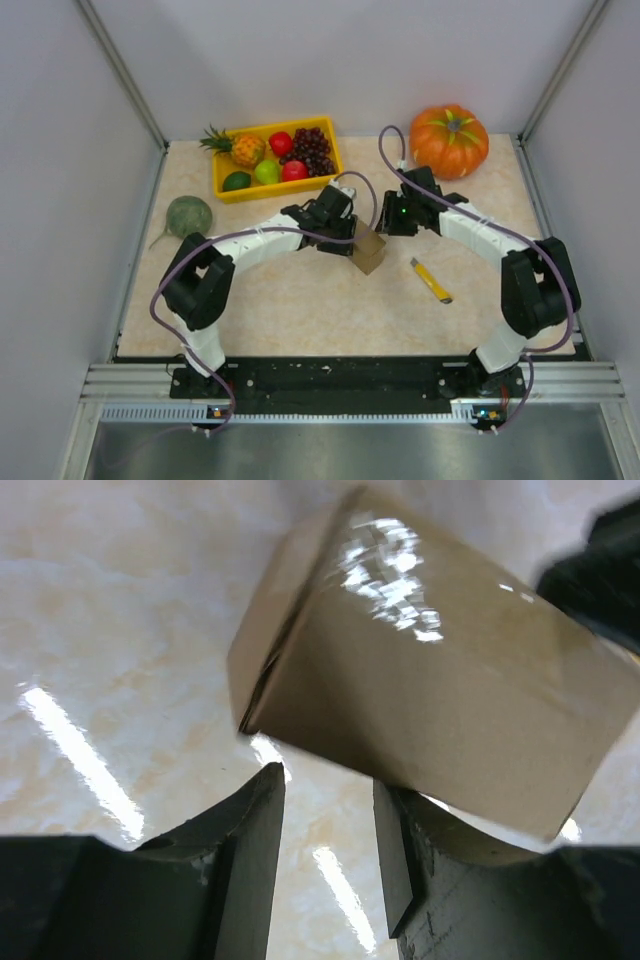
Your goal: Unpack the express box
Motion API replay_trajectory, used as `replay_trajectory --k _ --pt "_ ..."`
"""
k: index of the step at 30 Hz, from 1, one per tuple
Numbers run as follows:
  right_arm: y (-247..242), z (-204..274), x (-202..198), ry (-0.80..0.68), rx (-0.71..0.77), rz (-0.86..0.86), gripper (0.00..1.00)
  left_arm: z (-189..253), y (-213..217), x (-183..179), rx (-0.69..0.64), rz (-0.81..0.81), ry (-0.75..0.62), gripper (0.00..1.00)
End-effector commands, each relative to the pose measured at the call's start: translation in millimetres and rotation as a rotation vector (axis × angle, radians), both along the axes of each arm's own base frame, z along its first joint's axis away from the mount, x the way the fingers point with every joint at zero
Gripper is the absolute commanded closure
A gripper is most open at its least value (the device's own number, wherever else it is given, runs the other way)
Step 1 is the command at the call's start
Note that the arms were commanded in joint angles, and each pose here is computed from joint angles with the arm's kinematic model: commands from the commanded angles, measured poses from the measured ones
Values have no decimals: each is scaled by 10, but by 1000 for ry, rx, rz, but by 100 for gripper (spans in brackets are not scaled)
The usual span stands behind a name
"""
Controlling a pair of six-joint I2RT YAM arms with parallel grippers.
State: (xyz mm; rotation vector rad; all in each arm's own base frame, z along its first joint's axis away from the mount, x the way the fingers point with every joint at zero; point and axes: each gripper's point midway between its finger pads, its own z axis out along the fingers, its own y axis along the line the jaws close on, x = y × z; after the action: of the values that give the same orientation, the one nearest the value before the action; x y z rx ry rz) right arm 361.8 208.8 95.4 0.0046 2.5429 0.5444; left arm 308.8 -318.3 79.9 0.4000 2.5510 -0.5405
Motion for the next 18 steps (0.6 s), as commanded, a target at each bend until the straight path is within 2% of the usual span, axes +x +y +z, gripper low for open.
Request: replay_trajectory --k 1,4,12,18 --pt "83 312 -256 -34 92 56 59 131 115 351 25 127 -41 55" --pt "75 326 -324 -34 106 58 59 112 153 436 -8 149 -29 55" --pt "196 274 -275 -20 134 52 58 -50 110 287 -259 122 167 54" --pt "434 437 -328 -59 166 75 58 -214 261 272 -313 161 229 55"
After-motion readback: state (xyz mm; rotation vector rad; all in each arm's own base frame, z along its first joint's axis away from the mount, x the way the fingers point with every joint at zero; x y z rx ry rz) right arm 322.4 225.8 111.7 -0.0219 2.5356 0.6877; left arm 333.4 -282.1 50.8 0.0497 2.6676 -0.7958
